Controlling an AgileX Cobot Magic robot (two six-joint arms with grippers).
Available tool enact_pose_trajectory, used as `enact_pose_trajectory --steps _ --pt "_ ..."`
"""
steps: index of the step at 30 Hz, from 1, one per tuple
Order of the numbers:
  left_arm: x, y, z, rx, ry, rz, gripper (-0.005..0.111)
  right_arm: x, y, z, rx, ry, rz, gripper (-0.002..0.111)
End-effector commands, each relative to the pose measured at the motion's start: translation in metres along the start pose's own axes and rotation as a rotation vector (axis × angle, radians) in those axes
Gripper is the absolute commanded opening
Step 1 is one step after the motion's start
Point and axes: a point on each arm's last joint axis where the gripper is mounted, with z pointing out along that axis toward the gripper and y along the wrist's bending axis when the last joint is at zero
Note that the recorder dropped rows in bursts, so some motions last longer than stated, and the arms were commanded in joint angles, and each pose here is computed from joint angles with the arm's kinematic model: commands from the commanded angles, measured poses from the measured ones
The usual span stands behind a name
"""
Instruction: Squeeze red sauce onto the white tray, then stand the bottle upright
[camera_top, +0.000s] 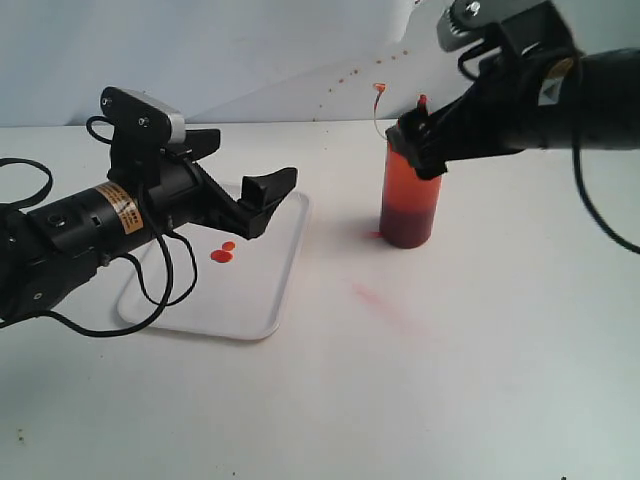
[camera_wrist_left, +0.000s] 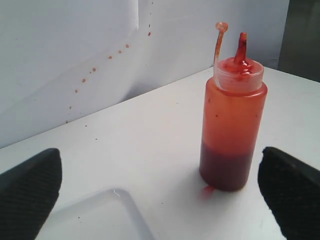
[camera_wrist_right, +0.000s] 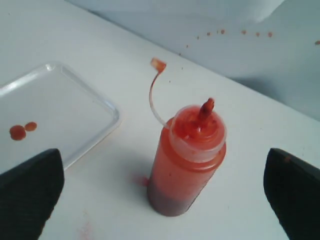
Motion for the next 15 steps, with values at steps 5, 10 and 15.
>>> enact_pose_trajectory --steps 5,10,15 --pt "-0.011 -0.003 -0.004 0.006 -0.011 0.03 0.072 -0.002 -0.001 -0.1 0.047 -0.22 -0.074 0.09" --pt "-0.037 -0.007 -0.026 0.003 0.042 0.114 -0.001 0.024 0.004 -0.132 0.062 -0.323 -0.061 0.021" --pt "-0.065 -0.01 -0.065 -0.072 0.044 0.063 0.0 0.034 0.005 -0.153 0.069 -0.378 -0.031 0.0"
